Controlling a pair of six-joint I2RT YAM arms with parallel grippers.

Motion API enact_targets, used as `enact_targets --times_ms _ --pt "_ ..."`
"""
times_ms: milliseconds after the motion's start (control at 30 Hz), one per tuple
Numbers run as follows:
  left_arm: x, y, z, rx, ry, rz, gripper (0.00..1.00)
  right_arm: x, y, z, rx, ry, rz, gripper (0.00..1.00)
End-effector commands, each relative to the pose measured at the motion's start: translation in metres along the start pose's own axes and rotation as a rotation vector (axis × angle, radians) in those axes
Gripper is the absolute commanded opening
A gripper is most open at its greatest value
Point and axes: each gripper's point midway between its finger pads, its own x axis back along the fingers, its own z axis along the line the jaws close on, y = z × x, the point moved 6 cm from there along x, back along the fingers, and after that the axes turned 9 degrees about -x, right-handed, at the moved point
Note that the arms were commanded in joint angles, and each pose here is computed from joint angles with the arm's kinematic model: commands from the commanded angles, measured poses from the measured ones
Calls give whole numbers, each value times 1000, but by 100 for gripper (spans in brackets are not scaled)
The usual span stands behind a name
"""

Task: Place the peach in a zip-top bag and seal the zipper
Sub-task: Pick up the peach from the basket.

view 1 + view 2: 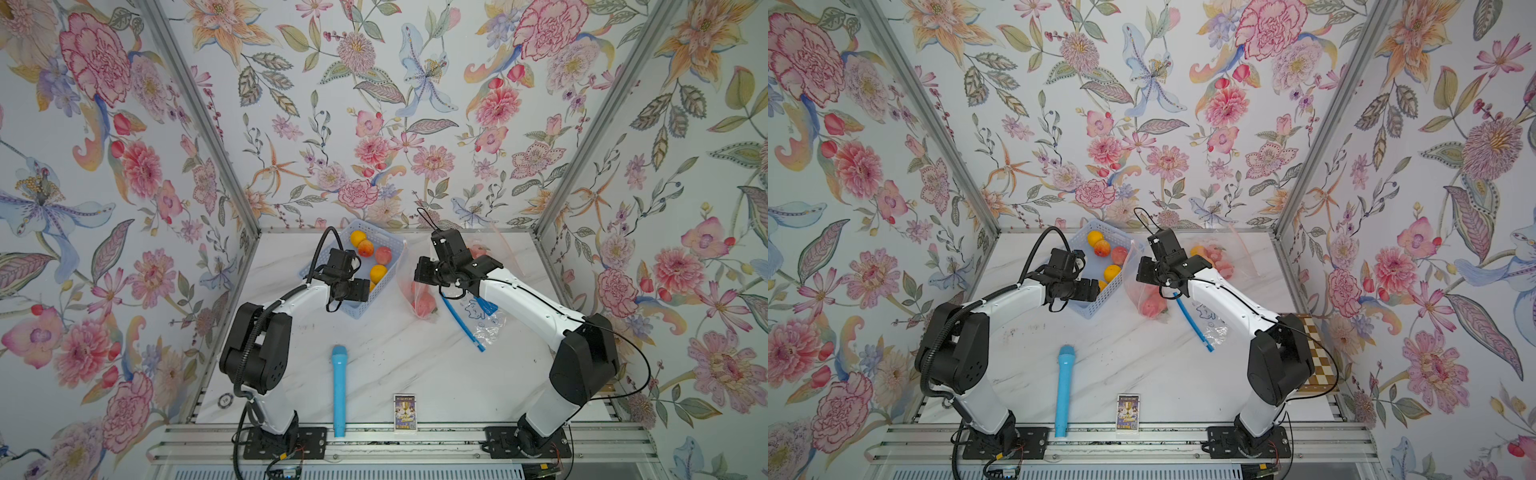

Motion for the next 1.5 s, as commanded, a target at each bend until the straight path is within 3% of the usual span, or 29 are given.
enact_targets --times_ms 0,400,733,1200,1467 --pt "-5 7 1 -16 -30 7 89 1 -1 -4 -14 0 2 0" --pt "-31 14 1 -7 -74 29 86 -2 0 -8 -39 -1 15 0" --pt "-41 21 9 7 -59 24 77 -4 0 -6 -43 8 24 0" --pt "-56 44 26 9 -17 13 81 -7 0 -6 -48 13 33 0" --pt "-56 40 33 -10 41 53 81 -8 -1 -7 -51 11 34 0"
